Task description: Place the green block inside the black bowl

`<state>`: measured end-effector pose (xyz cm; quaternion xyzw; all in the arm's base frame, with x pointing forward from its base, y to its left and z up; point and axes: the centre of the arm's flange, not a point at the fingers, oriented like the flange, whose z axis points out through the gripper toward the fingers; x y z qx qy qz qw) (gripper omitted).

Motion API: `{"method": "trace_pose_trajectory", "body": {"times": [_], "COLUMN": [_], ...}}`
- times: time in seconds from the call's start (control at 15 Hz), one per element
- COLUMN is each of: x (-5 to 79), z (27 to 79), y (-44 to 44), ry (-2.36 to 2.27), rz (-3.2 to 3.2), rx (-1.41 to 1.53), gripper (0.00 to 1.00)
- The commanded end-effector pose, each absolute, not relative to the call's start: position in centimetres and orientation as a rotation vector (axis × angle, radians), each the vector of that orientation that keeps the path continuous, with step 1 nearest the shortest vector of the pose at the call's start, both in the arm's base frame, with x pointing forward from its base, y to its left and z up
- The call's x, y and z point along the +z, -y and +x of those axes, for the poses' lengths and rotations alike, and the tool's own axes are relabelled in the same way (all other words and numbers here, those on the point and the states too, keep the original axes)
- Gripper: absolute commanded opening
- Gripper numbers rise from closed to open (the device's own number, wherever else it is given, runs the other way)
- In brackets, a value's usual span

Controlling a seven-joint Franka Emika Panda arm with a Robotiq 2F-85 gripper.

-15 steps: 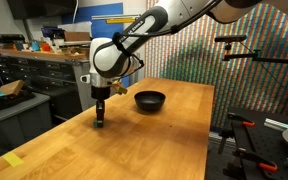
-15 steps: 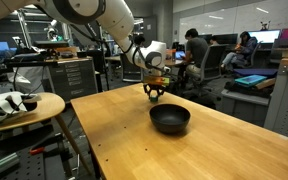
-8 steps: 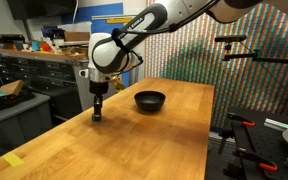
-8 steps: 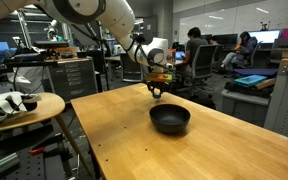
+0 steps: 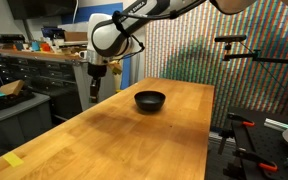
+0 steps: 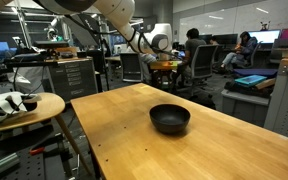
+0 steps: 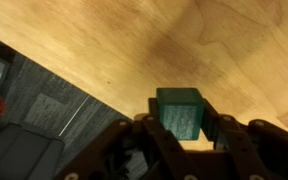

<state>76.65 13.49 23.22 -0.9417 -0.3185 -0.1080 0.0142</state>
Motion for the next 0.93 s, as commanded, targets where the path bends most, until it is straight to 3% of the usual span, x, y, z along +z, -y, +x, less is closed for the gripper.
{"method": "trace_pose_trajectory", "body": {"times": [0.0, 0.87], "x": [27.5, 32.9], "z": [75.2, 67.5], "y": [-11.5, -2.5], "ry": [0.880, 0.277], "rz": [-3.034, -3.298], "rx": [-0.393, -0.459], "gripper": [0.21, 0.21]}}
